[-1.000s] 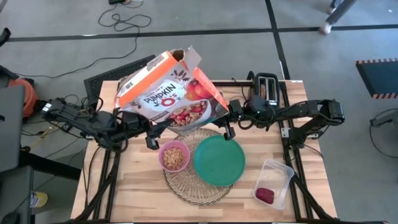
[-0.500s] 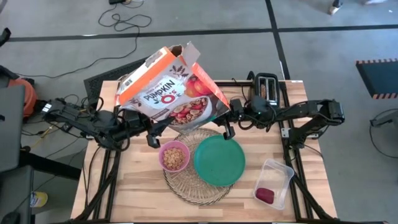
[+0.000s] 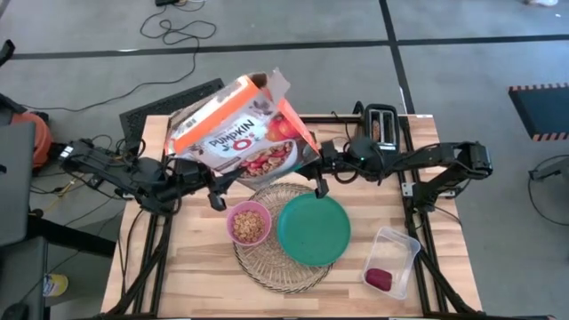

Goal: Arrange a breakfast setting
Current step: Pour the cereal into the pink bowl from the cereal box

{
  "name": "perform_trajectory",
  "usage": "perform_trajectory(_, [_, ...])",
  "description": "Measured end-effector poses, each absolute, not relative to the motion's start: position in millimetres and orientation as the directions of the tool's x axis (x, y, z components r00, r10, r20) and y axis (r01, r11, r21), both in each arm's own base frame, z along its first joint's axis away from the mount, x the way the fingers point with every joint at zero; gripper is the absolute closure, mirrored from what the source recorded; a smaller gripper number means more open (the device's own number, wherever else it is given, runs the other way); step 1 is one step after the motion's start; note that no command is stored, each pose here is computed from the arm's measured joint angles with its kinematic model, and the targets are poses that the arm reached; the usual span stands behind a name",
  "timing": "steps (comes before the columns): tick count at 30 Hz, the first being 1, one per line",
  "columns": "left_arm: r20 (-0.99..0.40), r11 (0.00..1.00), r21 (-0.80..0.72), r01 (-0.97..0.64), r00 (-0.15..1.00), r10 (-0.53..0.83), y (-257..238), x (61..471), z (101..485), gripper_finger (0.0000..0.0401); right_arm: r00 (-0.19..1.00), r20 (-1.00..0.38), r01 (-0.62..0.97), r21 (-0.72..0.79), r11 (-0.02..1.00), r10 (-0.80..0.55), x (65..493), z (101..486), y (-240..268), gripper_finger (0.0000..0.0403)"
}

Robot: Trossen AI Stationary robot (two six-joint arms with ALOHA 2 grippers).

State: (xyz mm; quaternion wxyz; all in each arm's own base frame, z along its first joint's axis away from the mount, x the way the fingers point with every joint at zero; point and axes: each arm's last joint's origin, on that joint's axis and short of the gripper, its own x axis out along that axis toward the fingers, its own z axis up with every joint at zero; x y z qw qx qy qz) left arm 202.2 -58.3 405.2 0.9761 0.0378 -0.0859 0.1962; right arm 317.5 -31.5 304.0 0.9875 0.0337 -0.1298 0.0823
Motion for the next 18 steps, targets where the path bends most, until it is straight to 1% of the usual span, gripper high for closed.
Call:
perform_trajectory(4, [0.205,0.909,0.012,-0.417,0.891,0.406,-54,186,414,0.0188,0.969,0.206,-0.154,0.062,0.986,0.138,318,299,-36,0.0363])
perform_trajectory(8, [0.19,0.892,0.011,-0.452,0.877,0.442,-49,175,417,0.0188,0.984,0.127,-0.139,0.084,0.987,0.128,317,293,-39,0.0363])
perform_trajectory(11, [0.172,0.874,0.014,-0.486,0.862,0.477,-45,168,417,0.0188,0.992,0.062,-0.118,0.069,0.991,0.113,314,290,-38,0.0363])
perform_trajectory(18, [0.093,0.766,0.044,-0.641,0.766,0.636,-37,156,413,0.0188,0.986,-0.132,-0.096,0.046,0.994,0.101,298,289,-16,0.0368])
